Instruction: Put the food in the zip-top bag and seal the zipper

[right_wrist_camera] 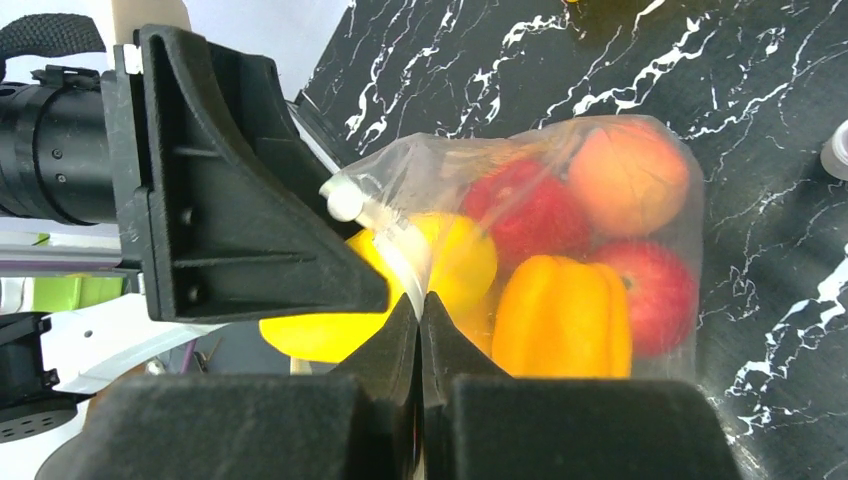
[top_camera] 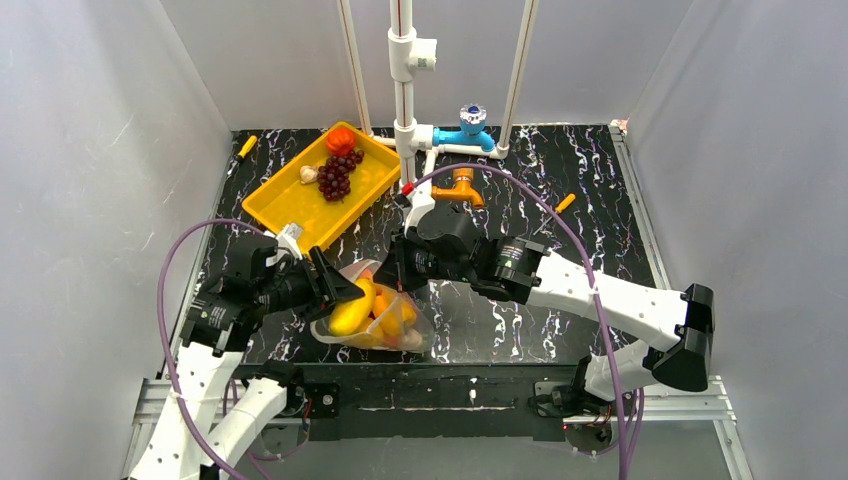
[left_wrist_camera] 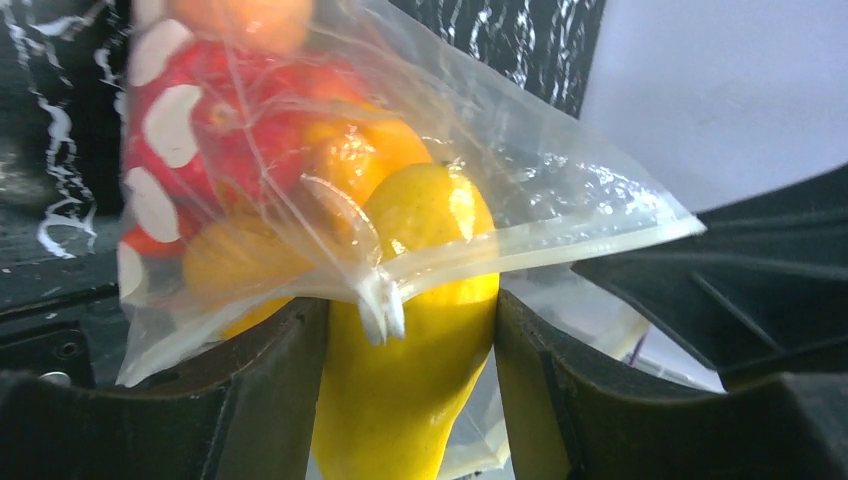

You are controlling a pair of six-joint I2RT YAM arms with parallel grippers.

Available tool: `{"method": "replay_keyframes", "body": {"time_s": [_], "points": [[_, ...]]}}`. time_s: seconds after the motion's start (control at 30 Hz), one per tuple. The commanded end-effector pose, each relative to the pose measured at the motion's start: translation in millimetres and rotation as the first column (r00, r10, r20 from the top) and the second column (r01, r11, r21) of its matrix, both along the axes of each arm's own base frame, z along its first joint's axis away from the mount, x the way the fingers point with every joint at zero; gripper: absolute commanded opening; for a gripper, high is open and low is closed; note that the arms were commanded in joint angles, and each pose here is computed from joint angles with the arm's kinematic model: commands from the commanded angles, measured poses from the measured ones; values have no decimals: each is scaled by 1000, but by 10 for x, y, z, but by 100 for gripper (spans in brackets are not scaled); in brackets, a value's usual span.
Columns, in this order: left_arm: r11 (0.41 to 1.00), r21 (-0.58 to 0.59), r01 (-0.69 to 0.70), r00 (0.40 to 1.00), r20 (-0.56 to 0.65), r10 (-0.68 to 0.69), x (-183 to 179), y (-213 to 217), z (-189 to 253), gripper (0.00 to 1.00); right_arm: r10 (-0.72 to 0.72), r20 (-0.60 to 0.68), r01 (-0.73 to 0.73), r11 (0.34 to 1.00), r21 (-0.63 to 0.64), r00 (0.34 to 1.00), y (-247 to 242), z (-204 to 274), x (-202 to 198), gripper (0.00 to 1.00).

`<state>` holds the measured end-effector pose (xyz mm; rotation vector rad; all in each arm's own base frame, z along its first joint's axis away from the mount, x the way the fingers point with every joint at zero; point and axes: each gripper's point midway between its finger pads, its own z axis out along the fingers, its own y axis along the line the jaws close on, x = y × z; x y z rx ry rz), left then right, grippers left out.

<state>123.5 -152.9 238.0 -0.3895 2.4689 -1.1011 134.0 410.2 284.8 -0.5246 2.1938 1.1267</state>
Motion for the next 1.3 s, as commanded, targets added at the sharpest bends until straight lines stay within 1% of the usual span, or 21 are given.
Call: {"method": "replay_keyframes", "body": {"time_s": [0.0,0.07,0.13,0.27,0.33,0.43,0.6,0.67,0.8,0.87,0.93,1.03,1.13,1.27], "points": [[991,74,-109,993,62,104,113,176,-29,34,36,18,-39,989,139,999,183,365,-35,1],[986,69,-149,986,86,143,171,205,-54,49,43,-2,-43,991,131,999,196,294,-53,1],[986,56,-154,984,102,148,204,194,-70,56,48,-15,-46,991,125,999,200,249,-68,1],[994,54,-94,990,108,88,165,140,-94,76,44,-20,-41,992,120,999,174,236,-75,1],[997,60,-57,993,109,51,125,122,-91,80,41,-14,-39,992,120,999,163,238,-68,1],[997,59,-54,988,148,45,78,147,3,84,32,-10,-31,993,114,999,158,230,-46,1],[994,107,-34,968,253,6,-74,258,305,83,45,-14,-43,994,100,999,152,199,-67,1],[986,165,-30,960,280,-18,-159,355,367,80,49,-7,-48,995,93,999,130,193,-74,1],[951,307,-25,953,295,-70,-313,584,294,73,67,24,-69,994,83,997,85,227,-90,1],[939,345,-14,951,296,-94,-324,628,188,69,74,36,-77,994,83,997,67,237,-95,1],[942,335,29,949,287,-132,-331,567,101,68,105,38,-107,991,82,994,58,227,-147,1],[955,276,110,942,277,-189,-341,401,14,70,123,37,-125,990,70,992,32,203,-179,1],[960,234,152,936,277,-216,-349,305,-39,69,136,30,-138,988,71,990,23,194,-211,1],[959,221,180,932,275,-238,-358,264,-128,68,135,20,-136,987,82,991,24,161,-223,1]]}}
